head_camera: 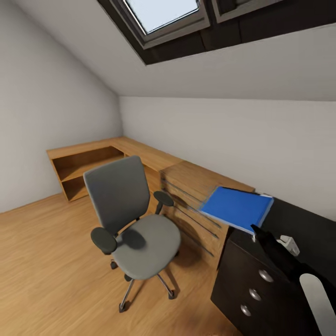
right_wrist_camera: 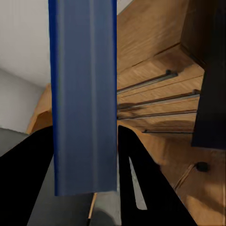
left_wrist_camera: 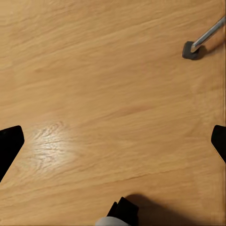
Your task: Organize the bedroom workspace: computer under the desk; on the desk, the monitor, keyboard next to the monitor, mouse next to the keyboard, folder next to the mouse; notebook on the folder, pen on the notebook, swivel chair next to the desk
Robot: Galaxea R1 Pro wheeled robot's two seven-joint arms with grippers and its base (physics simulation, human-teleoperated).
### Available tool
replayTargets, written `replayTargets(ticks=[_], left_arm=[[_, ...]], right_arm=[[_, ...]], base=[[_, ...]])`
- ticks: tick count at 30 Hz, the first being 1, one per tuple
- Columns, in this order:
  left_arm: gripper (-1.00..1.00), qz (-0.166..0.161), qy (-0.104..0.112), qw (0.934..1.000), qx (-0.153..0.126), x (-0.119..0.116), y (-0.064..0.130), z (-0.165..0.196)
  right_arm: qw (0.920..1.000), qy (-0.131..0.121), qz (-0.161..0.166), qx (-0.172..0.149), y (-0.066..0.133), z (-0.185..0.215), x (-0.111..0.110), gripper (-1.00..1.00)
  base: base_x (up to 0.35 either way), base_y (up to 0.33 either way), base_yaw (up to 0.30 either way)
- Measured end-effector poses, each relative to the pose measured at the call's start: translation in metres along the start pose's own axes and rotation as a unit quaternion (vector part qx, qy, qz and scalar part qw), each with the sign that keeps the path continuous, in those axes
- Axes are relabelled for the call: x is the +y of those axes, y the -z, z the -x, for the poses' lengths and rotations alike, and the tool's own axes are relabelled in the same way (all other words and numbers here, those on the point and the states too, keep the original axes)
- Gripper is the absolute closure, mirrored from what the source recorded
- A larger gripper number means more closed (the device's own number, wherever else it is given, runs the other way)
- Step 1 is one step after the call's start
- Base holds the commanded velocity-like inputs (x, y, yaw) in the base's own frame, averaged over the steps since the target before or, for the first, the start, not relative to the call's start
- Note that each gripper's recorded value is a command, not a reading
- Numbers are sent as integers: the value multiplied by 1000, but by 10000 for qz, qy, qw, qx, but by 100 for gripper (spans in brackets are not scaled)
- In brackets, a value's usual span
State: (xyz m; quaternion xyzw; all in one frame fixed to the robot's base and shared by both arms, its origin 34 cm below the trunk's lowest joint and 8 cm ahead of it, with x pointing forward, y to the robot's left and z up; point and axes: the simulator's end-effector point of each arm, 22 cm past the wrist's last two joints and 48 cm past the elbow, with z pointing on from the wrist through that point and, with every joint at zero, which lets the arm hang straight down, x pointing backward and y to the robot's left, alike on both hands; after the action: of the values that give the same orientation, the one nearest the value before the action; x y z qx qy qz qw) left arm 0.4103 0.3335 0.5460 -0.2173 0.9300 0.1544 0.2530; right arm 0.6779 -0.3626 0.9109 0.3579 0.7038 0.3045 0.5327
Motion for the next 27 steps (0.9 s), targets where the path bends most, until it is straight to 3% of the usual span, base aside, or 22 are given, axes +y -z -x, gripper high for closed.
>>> replayTargets(ticks=[7, 15, 27], left_arm=[[-100, -160, -3, 9999, 34, -6, 10, 4], [-100, -375, -91, 9985, 393, -26, 23, -16], [-100, -406, -118, 9981, 440, -30, 25, -20]], right_arm=[[9994, -182, -291, 47, 2, 1, -22, 100], [9991, -226, -364, 75, 3, 2, -23, 100], [9990, -233, -378, 87, 3, 1, -25, 100]], base=[[0, 0, -298], [0, 0, -299], [0, 0, -299]])
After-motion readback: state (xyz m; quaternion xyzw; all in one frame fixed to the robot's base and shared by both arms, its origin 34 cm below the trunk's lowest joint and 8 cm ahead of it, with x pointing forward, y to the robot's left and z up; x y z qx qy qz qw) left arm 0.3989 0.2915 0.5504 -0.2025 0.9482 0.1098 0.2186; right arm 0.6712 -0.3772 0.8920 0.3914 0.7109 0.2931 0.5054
